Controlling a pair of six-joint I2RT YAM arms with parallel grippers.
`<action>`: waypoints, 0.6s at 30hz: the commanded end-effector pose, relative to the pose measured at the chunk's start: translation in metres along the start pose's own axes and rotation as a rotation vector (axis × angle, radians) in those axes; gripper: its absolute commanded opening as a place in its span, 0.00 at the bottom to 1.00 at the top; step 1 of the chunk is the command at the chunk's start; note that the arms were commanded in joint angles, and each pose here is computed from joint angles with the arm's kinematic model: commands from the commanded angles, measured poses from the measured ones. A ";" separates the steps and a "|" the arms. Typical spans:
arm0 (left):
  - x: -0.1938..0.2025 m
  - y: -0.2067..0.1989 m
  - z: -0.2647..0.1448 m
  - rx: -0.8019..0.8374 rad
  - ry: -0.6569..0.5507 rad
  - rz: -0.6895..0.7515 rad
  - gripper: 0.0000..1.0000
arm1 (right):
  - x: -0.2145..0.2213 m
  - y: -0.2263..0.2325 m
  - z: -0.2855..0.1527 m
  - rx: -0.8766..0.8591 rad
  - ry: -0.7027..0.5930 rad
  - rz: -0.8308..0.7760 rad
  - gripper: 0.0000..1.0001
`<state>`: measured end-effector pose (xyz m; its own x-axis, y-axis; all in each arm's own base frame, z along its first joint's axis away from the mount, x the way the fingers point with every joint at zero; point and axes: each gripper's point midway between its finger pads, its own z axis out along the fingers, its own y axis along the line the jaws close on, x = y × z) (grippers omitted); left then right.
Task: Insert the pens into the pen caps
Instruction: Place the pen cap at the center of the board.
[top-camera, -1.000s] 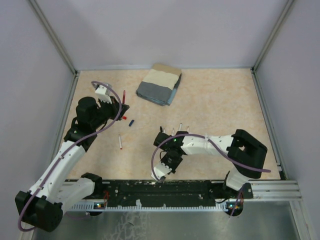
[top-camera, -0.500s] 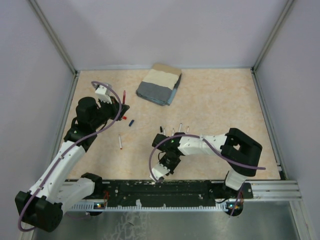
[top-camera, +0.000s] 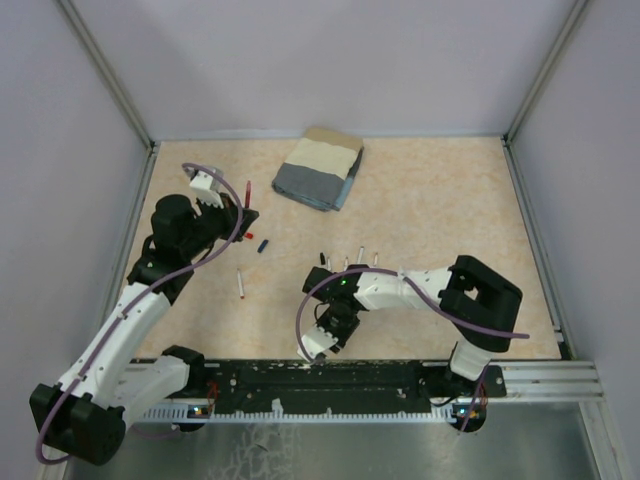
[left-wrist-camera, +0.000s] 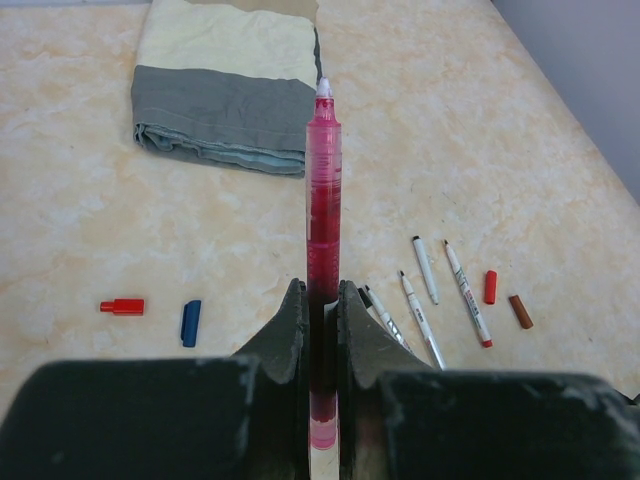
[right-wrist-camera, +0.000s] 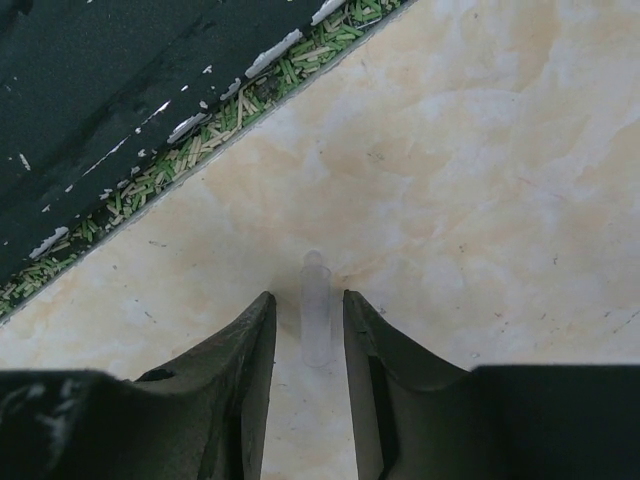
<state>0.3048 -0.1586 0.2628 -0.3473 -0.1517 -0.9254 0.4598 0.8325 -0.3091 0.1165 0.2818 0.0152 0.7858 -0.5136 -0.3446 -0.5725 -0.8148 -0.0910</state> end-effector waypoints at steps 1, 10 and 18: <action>-0.010 -0.004 -0.003 0.019 -0.042 0.007 0.00 | -0.007 0.007 0.006 -0.044 -0.021 0.001 0.35; -0.010 -0.004 -0.003 0.017 -0.041 0.006 0.00 | -0.017 0.000 -0.004 -0.007 -0.056 0.015 0.36; -0.010 -0.002 -0.003 0.009 -0.040 0.007 0.00 | -0.042 -0.021 -0.047 0.239 -0.151 0.143 0.40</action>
<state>0.3045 -0.1584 0.2636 -0.3448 -0.1526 -0.9262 0.4600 0.8326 -0.3085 0.1113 0.2872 0.0334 0.7245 -0.5646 -0.3955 -0.6496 -0.7511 -0.1177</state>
